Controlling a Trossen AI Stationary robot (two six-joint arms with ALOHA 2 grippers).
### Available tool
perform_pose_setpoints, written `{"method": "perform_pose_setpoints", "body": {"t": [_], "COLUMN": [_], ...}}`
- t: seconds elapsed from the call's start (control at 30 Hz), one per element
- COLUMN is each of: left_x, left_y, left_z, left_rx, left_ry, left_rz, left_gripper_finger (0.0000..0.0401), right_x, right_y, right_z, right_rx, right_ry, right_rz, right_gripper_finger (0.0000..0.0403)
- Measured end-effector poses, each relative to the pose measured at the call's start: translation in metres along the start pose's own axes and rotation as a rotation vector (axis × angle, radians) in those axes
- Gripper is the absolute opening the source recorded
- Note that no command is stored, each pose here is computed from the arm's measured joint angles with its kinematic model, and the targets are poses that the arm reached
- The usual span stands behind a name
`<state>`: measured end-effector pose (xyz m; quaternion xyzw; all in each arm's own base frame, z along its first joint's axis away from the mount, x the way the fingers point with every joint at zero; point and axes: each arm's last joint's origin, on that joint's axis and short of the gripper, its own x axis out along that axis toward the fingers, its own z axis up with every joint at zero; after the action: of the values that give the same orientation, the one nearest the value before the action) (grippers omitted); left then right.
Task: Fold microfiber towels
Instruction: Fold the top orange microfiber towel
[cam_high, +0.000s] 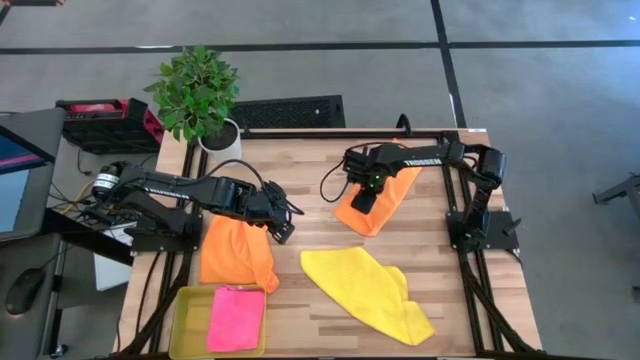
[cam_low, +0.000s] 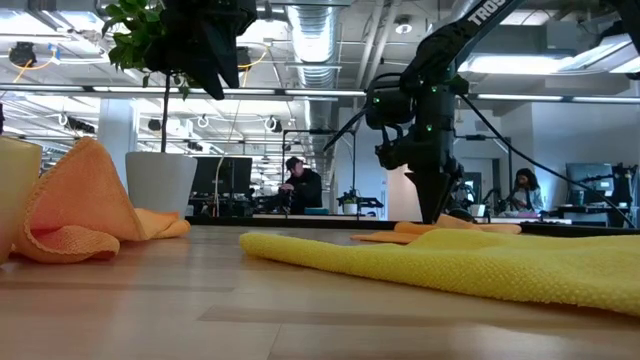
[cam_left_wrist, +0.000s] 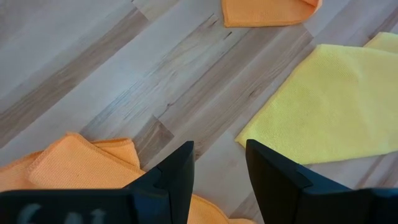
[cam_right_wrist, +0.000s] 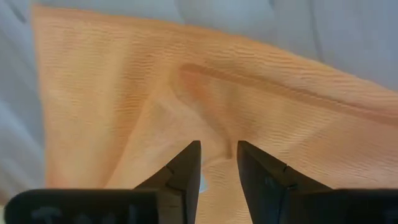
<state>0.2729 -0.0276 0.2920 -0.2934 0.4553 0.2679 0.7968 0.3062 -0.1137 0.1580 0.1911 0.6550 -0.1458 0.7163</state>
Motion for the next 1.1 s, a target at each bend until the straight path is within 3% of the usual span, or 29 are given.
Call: {"method": "perform_pose_setpoints", "body": {"t": [0.93,1.1], "left_x": [0.0000,0.0000], "left_y": [0.0000,0.0000], "left_z": [0.0000,0.0000], "left_rx": [-0.001,-0.001], "left_ry": [0.000,0.000], "left_rz": [0.000,0.000], "left_gripper_finger": [0.0137,0.0137], "right_x": [0.0002,0.0002], "right_y": [-0.0002,0.0013], "right_z": [0.0010,0.0007], "right_rx": [-0.019,-0.019], "right_ry": [-0.012,-0.005], "right_rz": [-0.017,0.033], "right_gripper_finger": [0.0120,0.0120]}}
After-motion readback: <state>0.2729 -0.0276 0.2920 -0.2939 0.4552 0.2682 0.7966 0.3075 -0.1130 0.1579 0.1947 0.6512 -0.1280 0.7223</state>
